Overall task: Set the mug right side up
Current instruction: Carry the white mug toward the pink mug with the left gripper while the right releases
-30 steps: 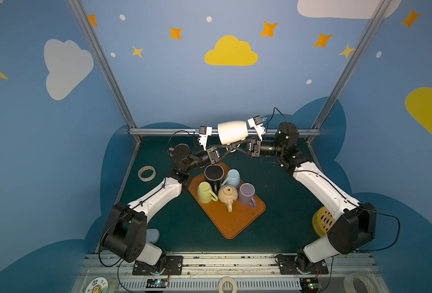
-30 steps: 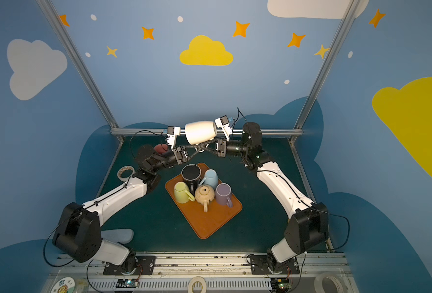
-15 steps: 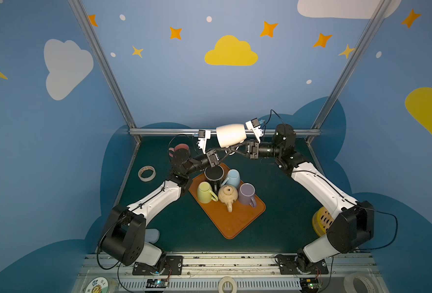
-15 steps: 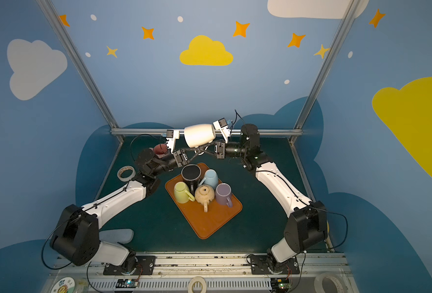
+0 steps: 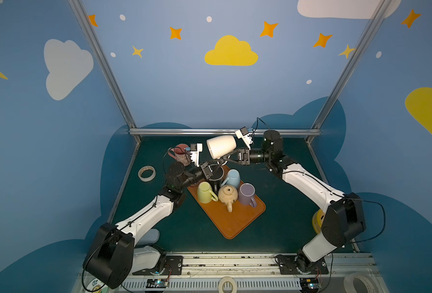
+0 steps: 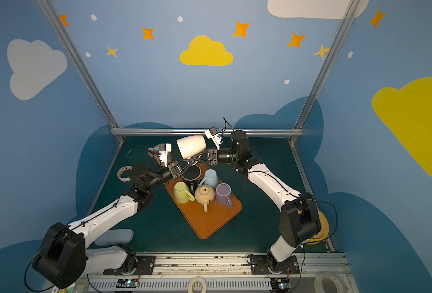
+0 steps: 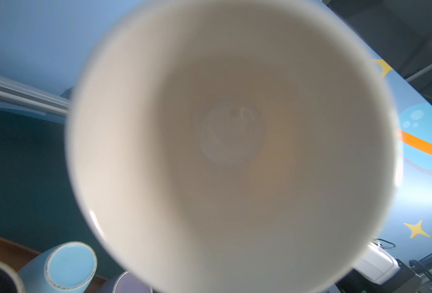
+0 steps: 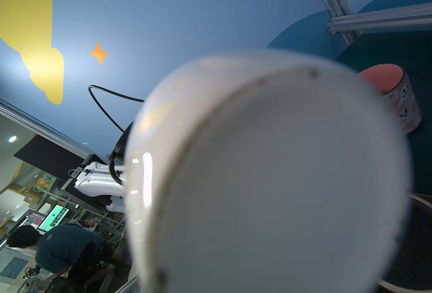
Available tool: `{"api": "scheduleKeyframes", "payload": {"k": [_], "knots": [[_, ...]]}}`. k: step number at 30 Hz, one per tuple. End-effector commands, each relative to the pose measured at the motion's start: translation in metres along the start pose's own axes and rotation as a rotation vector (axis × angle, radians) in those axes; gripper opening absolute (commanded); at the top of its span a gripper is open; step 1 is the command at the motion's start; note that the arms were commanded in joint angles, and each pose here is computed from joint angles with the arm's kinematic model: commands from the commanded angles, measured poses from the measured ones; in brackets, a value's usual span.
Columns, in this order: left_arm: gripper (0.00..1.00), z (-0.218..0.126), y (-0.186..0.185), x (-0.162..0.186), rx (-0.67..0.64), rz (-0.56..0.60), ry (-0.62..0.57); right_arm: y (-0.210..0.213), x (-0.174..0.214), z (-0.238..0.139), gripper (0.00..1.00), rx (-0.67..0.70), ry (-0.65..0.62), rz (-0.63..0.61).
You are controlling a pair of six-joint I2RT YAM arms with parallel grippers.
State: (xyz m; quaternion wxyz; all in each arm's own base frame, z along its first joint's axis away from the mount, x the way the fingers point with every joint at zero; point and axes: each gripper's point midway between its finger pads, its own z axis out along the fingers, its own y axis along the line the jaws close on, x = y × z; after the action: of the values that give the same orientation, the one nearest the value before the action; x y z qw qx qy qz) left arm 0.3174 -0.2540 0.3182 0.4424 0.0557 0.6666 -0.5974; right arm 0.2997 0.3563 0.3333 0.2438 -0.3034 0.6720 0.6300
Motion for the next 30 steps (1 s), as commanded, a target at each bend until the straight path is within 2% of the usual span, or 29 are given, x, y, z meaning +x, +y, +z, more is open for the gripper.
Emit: {"api": "scheduleKeyframes", "payload": {"k": [1, 18, 23, 30], "knots": [[0.04, -0.009, -0.007, -0.008, -0.013, 0.067, -0.043, 0.009, -0.004, 0.007, 0.34, -0.038, -0.008, -0.062], [0.03, -0.052, 0.013, -0.01, -0.196, 0.107, -0.126, -0.023, 0.031, 0.048, 0.35, -0.072, 0.064, 0.02], [0.03, -0.067, 0.028, -0.017, -0.287, 0.092, -0.179, -0.038, 0.036, 0.056, 0.34, -0.076, 0.073, 0.049], [0.03, -0.075, 0.039, -0.029, -0.33, 0.068, -0.24, -0.055, 0.044, 0.066, 0.35, -0.081, 0.087, 0.082]]}}
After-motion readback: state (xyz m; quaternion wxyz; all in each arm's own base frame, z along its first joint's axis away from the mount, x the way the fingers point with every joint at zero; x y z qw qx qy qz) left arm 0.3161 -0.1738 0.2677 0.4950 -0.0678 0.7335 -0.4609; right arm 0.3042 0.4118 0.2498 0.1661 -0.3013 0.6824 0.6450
